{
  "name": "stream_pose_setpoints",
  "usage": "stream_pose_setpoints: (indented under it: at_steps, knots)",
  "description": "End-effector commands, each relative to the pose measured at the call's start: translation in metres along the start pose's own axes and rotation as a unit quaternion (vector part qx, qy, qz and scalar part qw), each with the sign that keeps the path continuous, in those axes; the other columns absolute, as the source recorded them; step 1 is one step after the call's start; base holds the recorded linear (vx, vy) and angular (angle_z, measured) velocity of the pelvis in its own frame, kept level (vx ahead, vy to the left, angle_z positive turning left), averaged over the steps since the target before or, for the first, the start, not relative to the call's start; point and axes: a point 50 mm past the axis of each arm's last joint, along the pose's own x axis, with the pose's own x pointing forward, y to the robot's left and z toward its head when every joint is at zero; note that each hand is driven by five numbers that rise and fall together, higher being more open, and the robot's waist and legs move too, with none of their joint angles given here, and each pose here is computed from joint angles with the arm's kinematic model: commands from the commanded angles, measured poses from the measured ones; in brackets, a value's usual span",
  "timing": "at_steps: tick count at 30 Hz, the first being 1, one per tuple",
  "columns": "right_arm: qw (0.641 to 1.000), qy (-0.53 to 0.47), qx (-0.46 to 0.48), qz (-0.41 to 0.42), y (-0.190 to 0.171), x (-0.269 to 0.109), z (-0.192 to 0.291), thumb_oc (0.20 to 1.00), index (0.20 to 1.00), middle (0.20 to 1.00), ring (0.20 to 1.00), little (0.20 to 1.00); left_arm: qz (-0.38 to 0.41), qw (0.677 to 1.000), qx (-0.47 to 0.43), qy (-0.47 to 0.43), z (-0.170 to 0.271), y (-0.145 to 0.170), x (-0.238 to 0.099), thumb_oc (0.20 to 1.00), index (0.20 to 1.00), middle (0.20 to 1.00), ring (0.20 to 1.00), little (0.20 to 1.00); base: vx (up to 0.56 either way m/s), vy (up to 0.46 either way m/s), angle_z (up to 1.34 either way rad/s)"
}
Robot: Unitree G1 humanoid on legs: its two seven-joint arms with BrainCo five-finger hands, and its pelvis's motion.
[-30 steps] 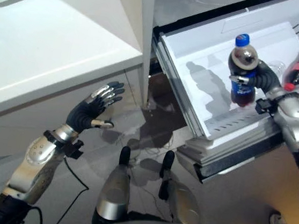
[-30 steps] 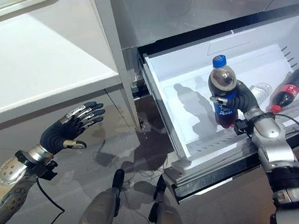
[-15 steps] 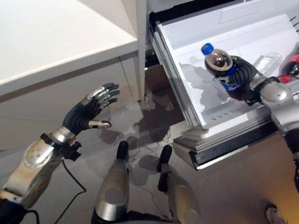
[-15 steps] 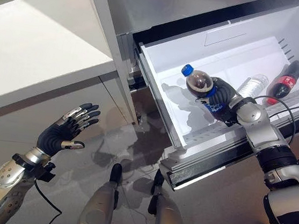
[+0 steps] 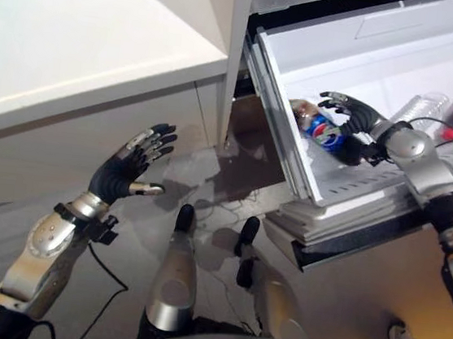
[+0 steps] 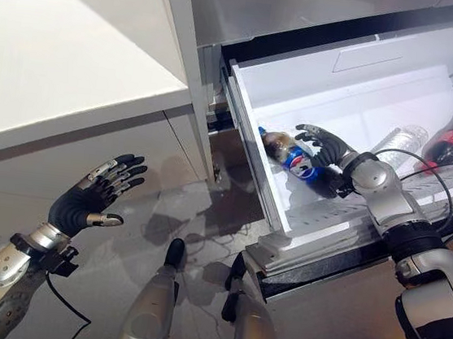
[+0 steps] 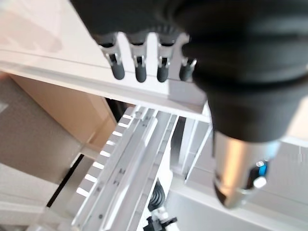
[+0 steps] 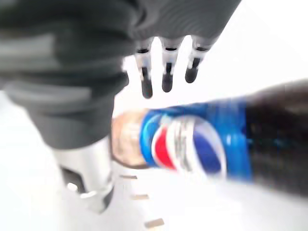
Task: Take the drinks into the refrigerator
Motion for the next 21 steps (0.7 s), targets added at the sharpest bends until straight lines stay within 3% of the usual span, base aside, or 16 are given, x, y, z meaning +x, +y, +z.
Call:
stream_pose_setpoints:
  at_steps: [1, 21]
  knots:
    - [0.997, -0.072, -0.003, 0.011, 0.009, 0.015, 0.035, 1.0, 1.0, 1.0, 1.0, 1.0, -0.025, 0.997, 0.035, -0.057, 0.029, -0.009, -0.002, 1.0, 1.0, 1.0, 1.0, 1.0, 0.0, -0.03, 0.05]
    - [0.994, -0.1, 0.041, -0.029, -0.007, 0.006, 0.039, 1.0, 1.0, 1.0, 1.0, 1.0, -0.039, 0.998, 0.026, -0.041, 0.027, -0.005, -0.001, 1.0, 1.0, 1.0, 1.0, 1.0, 0.02, -0.043, 0.01]
